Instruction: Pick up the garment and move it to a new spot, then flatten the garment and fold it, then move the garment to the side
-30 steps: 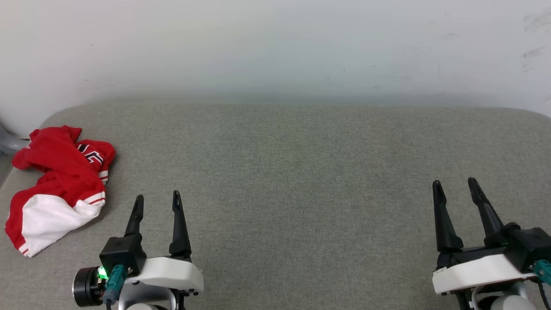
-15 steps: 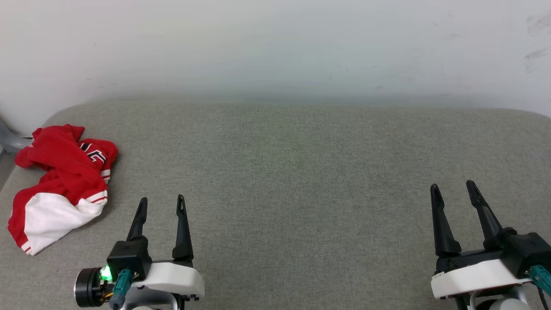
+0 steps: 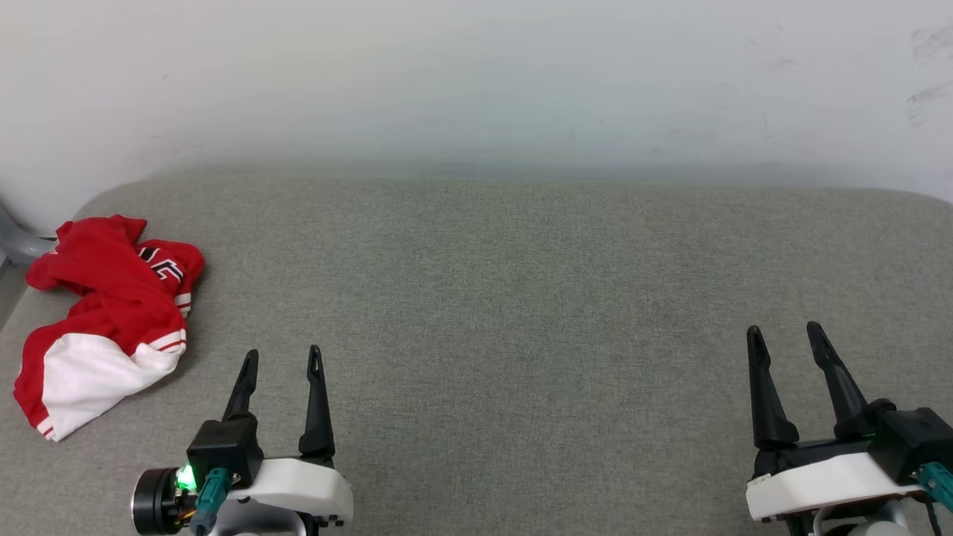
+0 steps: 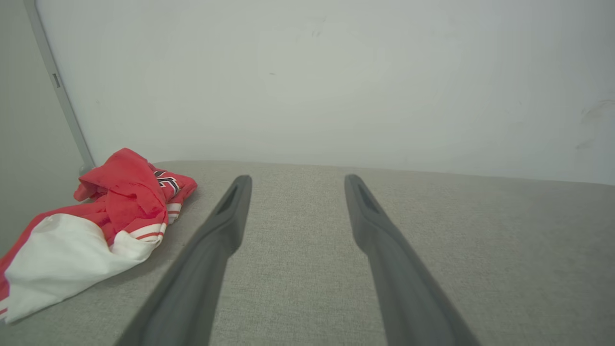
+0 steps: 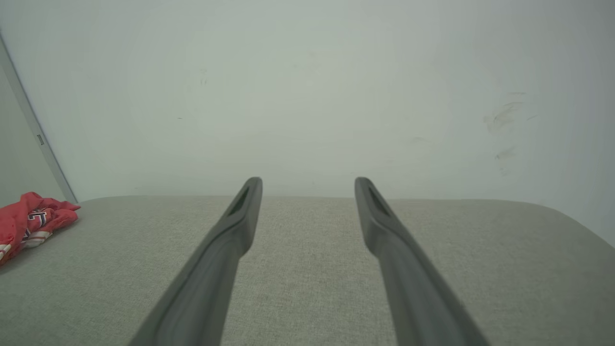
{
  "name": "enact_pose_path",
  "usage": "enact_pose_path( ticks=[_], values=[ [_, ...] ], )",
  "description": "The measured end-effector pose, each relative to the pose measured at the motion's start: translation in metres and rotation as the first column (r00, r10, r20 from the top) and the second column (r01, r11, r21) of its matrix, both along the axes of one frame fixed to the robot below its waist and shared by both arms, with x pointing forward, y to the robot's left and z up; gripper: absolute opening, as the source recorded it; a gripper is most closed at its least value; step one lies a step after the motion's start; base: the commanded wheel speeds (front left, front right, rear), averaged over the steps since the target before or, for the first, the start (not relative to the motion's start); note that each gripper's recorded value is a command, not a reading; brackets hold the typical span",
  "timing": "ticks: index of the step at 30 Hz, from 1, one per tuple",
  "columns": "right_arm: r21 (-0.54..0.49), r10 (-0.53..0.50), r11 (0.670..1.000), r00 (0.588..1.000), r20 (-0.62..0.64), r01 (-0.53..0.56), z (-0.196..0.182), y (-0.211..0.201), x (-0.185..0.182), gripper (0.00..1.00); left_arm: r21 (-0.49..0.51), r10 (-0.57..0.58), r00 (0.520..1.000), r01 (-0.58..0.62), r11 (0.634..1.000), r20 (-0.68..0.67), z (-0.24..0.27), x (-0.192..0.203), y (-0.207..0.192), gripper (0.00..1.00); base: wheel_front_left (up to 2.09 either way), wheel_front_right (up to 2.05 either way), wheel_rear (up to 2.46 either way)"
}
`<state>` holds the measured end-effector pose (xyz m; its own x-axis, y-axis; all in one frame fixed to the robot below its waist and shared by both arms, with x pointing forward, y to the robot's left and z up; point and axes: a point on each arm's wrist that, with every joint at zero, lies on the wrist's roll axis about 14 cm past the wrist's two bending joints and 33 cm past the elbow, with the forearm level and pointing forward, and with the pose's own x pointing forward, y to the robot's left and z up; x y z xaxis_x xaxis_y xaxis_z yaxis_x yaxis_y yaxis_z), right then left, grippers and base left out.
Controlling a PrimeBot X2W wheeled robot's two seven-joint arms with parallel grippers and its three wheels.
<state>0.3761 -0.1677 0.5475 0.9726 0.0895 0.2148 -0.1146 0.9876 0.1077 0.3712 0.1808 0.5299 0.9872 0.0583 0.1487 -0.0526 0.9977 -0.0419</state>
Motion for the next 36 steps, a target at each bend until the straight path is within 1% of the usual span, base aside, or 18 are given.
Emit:
enact_pose_path(
  ticks=[24,29,36],
  values=[
    [0.005,0.011,1.000,1.000,-0.019,-0.011,-0.006,0.004,0.002,1.00,-0.010,0.020,0.999,-0.020,1.000,-0.029,-0.009,-0.002,0.004,1.00,0.00,0.00,0.00],
    [0.005,0.030,1.000,0.999,-0.022,-0.030,-0.007,0.010,0.005,1.00,-0.010,0.056,0.998,-0.056,0.998,-0.024,-0.007,-0.005,0.015,1.00,0.00,0.00,0.00],
    [0.005,0.083,0.997,0.996,-0.029,-0.083,-0.010,0.028,0.012,1.00,-0.002,0.119,0.993,-0.119,0.993,-0.017,-0.005,-0.014,0.036,1.00,0.00,0.00,0.00]
  ],
)
